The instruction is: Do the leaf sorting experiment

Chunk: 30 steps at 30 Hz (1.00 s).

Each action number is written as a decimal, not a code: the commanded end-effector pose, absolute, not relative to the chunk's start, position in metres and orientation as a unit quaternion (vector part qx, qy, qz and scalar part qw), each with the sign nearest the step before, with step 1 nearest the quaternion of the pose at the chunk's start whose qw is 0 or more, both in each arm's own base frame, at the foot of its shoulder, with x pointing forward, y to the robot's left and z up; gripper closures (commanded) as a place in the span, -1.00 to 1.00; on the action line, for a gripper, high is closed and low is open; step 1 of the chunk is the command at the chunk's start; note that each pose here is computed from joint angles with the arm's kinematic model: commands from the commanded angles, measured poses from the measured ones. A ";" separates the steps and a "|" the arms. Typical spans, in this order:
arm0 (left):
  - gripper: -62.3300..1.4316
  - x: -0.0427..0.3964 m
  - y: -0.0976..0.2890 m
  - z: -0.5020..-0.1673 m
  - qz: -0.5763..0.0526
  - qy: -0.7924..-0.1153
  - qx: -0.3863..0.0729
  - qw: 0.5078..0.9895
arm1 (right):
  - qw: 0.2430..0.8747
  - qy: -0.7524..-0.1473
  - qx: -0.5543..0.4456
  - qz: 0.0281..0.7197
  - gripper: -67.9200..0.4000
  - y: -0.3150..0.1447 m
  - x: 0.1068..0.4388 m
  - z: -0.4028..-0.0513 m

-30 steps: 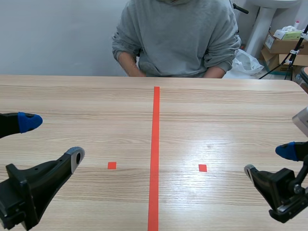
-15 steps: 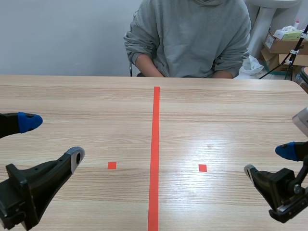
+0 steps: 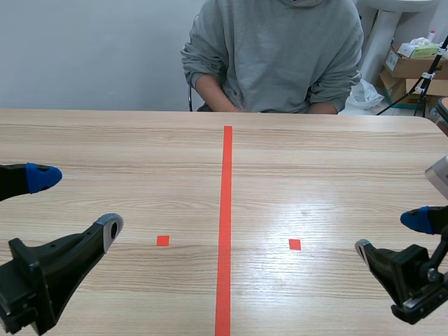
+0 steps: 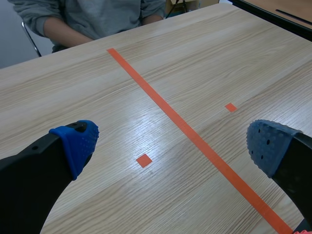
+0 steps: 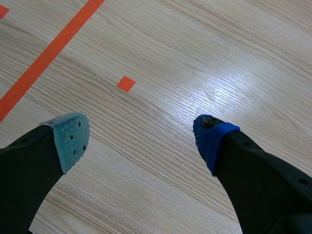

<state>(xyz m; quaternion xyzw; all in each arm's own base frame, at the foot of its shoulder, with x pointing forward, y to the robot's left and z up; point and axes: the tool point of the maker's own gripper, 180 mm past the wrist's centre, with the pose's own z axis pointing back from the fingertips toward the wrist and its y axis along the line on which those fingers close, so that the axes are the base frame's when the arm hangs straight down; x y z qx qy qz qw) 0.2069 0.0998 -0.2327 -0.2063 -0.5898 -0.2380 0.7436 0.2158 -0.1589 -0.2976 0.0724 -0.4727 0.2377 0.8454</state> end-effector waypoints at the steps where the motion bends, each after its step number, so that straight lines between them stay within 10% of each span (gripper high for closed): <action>1: -1.00 0.208 0.096 -0.223 -0.234 -0.603 -0.214 0.732 | 0.837 -0.487 0.073 0.238 -0.30 -0.158 0.220 -0.290; 30: -1.00 0.208 0.096 -0.223 -0.234 -0.603 -0.214 0.732 | 0.839 -0.488 0.070 0.229 -0.30 -0.157 0.219 -0.292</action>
